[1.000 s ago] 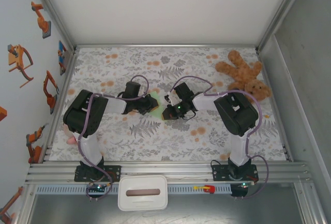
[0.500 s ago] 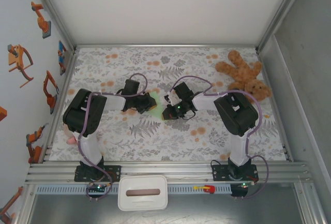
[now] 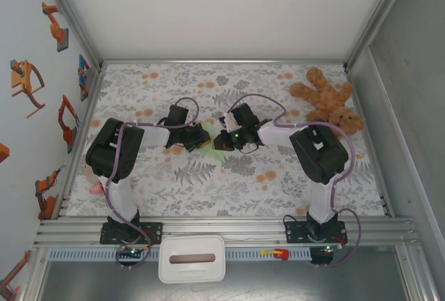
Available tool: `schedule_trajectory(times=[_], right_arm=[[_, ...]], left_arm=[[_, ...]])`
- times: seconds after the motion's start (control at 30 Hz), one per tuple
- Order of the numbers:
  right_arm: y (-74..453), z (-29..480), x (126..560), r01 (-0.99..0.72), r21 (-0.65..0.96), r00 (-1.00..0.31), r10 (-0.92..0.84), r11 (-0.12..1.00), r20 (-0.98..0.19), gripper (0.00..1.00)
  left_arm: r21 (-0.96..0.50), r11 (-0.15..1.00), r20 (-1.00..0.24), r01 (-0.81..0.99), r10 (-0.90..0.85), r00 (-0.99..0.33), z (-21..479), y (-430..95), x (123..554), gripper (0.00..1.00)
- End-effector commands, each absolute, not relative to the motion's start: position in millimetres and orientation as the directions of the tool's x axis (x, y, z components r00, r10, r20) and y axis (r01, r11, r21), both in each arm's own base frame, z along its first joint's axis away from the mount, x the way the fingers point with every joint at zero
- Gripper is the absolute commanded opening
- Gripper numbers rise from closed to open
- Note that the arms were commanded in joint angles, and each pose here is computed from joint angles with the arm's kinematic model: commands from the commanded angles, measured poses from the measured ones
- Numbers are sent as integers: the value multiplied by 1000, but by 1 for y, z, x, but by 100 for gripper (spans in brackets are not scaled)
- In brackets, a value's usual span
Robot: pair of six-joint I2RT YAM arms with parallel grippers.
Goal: Fold a paper plane with a square sheet of paper (pick it up from the middle)
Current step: Fourth fold the wing at the center of the table.
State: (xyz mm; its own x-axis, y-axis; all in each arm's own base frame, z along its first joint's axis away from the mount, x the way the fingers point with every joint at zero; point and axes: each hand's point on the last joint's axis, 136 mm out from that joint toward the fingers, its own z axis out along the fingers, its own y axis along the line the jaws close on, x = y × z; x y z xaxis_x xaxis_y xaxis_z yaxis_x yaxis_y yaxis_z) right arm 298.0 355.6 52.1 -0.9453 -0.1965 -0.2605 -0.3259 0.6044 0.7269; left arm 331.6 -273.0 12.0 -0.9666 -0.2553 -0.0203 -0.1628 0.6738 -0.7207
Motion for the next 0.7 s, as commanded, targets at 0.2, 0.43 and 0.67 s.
schedule_trajectory(times=[0.2,0.43,0.67], right_arm=[[356,28,307,-330,652,-944,-219,682,-248,1],[343,6,284,-322,627,-945,-277,709,-172,1],[331,0,265,-329,618,-939,-314,714,-137,1]], left_arm=[[-590,771,47,-238,-262,-964,-25,-252,313,10],[-544,800,60,-253,-264,-963,-28,-246,311,10],[-474,832,85,-290,-284,-955,-37,-236,306,10]])
